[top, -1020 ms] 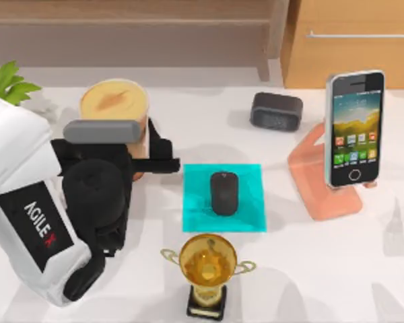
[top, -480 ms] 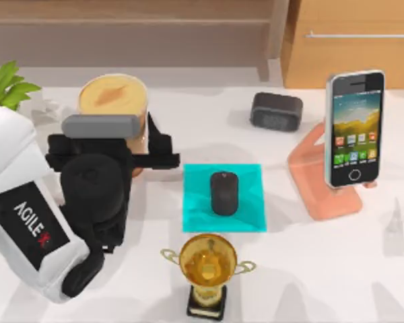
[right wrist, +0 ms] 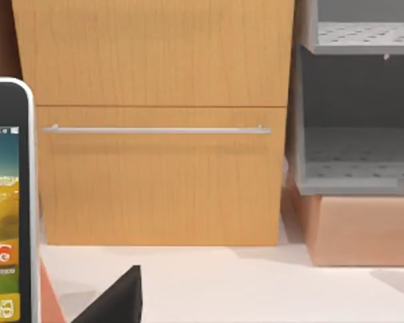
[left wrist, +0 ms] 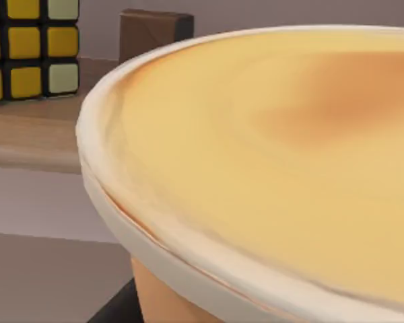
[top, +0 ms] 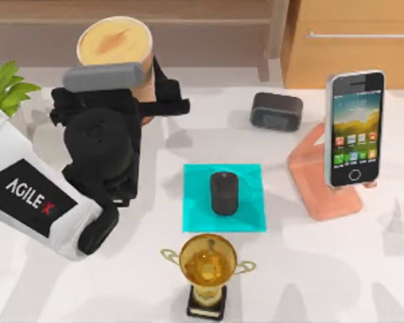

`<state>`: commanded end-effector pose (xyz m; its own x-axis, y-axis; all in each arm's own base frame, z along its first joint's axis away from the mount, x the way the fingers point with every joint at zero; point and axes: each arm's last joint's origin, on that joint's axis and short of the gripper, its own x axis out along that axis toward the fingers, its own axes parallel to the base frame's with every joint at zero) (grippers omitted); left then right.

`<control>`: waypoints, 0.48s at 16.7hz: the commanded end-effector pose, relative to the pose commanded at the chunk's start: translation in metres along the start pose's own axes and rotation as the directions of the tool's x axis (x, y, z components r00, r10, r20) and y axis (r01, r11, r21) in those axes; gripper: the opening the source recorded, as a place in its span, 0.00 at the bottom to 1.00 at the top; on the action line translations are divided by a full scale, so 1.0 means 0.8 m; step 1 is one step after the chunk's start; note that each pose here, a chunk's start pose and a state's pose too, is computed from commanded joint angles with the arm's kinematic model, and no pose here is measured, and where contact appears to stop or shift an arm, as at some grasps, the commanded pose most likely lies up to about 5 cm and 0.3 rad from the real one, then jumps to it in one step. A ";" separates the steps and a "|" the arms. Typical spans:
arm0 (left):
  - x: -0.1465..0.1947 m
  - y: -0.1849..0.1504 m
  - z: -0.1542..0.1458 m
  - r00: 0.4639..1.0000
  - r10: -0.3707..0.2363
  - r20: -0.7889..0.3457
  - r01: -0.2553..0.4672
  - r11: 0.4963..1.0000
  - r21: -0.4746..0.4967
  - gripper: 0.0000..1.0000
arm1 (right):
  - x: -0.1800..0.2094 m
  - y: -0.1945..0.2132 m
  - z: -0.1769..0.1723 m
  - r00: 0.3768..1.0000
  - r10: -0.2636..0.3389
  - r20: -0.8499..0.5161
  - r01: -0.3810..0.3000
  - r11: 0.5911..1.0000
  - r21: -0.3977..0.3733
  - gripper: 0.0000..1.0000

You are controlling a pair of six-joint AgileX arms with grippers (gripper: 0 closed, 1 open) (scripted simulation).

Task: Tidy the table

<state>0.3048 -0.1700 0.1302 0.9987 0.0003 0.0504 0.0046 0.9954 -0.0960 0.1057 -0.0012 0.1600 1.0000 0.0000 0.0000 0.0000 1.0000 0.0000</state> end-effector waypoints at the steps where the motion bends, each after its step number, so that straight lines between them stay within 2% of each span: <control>1: 0.011 -0.006 0.011 1.000 0.002 0.021 -0.002 1.000 -0.012 0.00 | 0.000 0.000 0.000 1.000 0.000 0.000 0.000 1.000 0.000 1.00; 8: 0.092 -0.055 0.092 0.997 -0.007 0.079 0.010 0.999 -0.044 0.00 | 0.000 0.000 0.000 1.000 0.000 0.000 0.000 1.000 0.000 1.00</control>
<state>0.3748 -0.2063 0.2116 0.9915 0.0014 0.1298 0.0168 0.9902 -0.1389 0.1057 -0.0012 0.1600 1.0000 0.0000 0.0000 0.0000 1.0000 0.0000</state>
